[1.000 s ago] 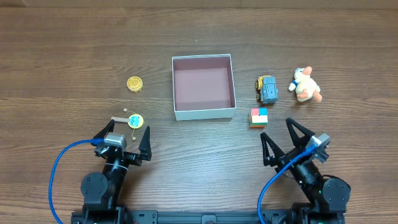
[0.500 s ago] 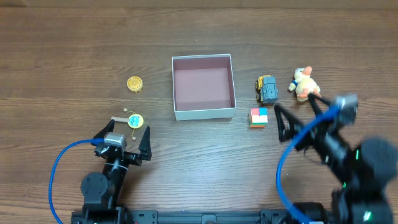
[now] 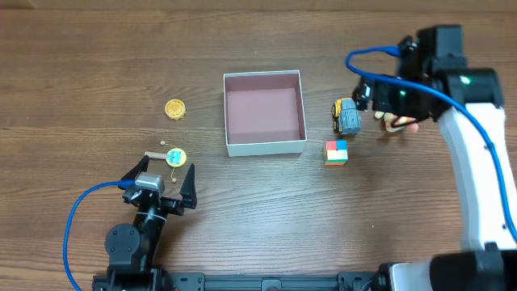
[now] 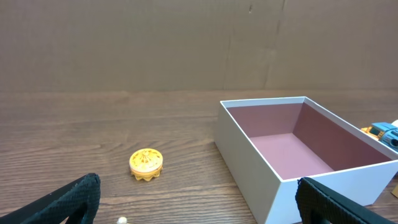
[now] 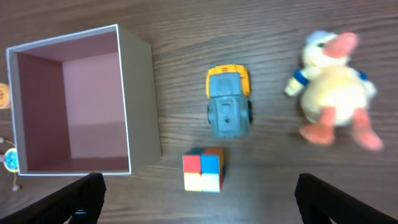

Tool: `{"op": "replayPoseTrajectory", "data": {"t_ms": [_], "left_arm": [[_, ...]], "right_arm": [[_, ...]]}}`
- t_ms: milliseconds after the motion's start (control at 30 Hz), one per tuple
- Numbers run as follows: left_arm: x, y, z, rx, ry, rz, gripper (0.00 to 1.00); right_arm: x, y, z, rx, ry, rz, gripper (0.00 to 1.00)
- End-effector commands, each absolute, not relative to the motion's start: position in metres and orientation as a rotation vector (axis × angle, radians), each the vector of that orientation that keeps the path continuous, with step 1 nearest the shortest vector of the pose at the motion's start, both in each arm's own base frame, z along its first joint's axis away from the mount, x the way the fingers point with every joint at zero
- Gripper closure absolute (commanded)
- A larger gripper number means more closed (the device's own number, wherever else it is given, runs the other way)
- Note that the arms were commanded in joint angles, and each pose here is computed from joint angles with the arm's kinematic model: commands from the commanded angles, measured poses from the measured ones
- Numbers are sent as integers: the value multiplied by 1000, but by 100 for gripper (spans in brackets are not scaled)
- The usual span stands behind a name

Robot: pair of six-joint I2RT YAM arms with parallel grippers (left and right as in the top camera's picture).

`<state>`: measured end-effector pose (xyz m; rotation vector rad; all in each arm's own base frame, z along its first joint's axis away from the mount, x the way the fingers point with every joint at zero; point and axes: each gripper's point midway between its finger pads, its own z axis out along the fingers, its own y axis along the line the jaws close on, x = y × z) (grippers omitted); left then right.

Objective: Pack container
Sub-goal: 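Move the right gripper over the yellow-grey toy truck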

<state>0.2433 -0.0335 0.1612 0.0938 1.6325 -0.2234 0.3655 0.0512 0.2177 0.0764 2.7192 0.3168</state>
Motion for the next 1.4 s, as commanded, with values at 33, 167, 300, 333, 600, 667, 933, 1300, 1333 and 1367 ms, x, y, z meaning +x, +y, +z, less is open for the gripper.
{"op": "replayPoseTrajectory", "data": {"t_ms": [33, 167, 300, 333, 600, 667, 933, 1300, 1333, 1367], "left_arm": [[243, -33, 161, 85, 1627, -226, 0], [243, -33, 161, 85, 1627, -226, 0], [243, -33, 161, 85, 1627, -226, 0], [243, -33, 161, 85, 1627, -226, 0], [243, -33, 161, 85, 1627, -226, 0], [243, -33, 161, 85, 1627, -226, 0], [243, -33, 161, 85, 1627, -226, 0], [243, -33, 161, 85, 1627, -226, 0], [243, -33, 161, 85, 1627, -226, 0], [243, -33, 161, 85, 1627, -226, 0]], "right_arm": [[375, 66, 221, 2, 2708, 286, 0], [377, 57, 205, -7, 2749, 65, 0], [379, 56, 192, -21, 2778, -22, 0], [379, 56, 190, -22, 2786, -22, 0], [386, 66, 190, -35, 2767, 50, 0], [387, 68, 187, -43, 2770, 64, 0], [394, 69, 149, -47, 2865, 33, 0], [407, 63, 129, -38, 2872, -44, 0], [407, 62, 129, -38, 2874, -47, 0], [407, 62, 128, -38, 2875, -47, 0]]}}
